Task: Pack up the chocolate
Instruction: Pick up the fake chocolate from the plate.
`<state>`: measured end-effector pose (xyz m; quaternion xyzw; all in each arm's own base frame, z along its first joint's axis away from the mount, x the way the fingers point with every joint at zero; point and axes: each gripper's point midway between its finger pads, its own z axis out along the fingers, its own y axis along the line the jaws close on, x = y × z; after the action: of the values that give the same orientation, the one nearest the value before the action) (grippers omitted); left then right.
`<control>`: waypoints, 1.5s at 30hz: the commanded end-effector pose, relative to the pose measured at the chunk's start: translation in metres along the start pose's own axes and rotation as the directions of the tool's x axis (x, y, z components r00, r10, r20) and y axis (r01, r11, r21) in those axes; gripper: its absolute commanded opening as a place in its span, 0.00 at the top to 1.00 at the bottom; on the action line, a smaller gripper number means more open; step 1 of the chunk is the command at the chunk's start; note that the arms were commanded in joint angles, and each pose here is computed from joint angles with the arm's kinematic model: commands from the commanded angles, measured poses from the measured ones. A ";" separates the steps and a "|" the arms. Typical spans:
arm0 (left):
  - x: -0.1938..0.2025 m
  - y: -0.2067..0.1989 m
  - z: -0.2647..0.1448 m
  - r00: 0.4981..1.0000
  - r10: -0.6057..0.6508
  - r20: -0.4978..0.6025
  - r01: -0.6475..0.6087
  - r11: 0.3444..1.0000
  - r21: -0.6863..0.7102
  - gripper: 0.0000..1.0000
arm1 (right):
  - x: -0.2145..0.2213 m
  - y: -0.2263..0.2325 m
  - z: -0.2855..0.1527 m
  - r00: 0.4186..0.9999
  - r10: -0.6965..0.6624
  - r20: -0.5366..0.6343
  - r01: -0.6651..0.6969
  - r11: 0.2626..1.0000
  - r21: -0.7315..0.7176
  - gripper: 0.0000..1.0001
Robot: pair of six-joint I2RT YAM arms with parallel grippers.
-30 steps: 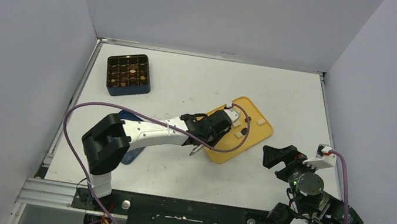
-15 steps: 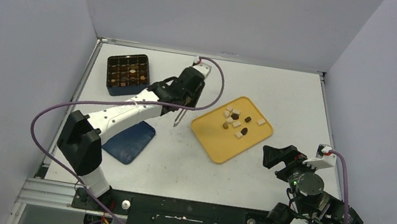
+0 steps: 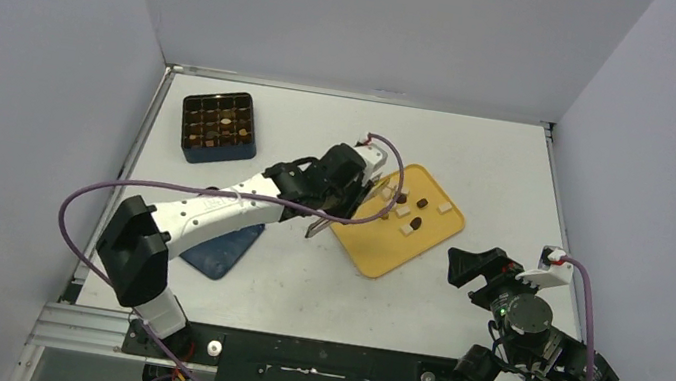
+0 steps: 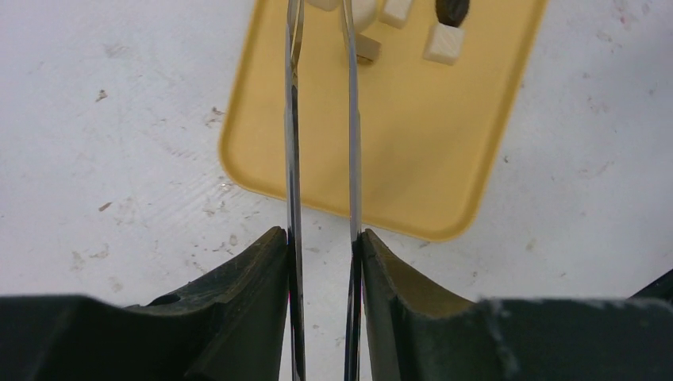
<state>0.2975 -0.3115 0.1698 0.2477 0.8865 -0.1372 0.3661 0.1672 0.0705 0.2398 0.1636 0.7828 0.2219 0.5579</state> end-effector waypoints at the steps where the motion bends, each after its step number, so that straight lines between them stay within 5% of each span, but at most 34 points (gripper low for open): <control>1: -0.003 -0.029 0.005 0.995 0.101 0.021 -0.101 0.995 0.015 0.65 | -0.005 0.006 0.002 1.000 0.018 0.024 -0.017 1.000 -0.015 0.00; 26: 0.034 -0.044 0.055 0.979 0.195 -0.063 -0.195 0.981 -0.007 0.59 | -0.007 0.005 0.001 0.999 0.021 0.029 -0.020 1.000 -0.013 0.00; 45: 0.010 -0.031 0.020 0.990 0.137 -0.027 -0.139 0.989 -0.052 0.73 | -0.007 0.005 0.001 0.999 0.021 0.029 -0.021 1.000 -0.014 0.00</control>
<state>0.2747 -0.3411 0.0933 0.3352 0.8843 -0.0545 0.3205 0.1672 0.0704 0.2398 0.1638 0.7828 0.2218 0.5579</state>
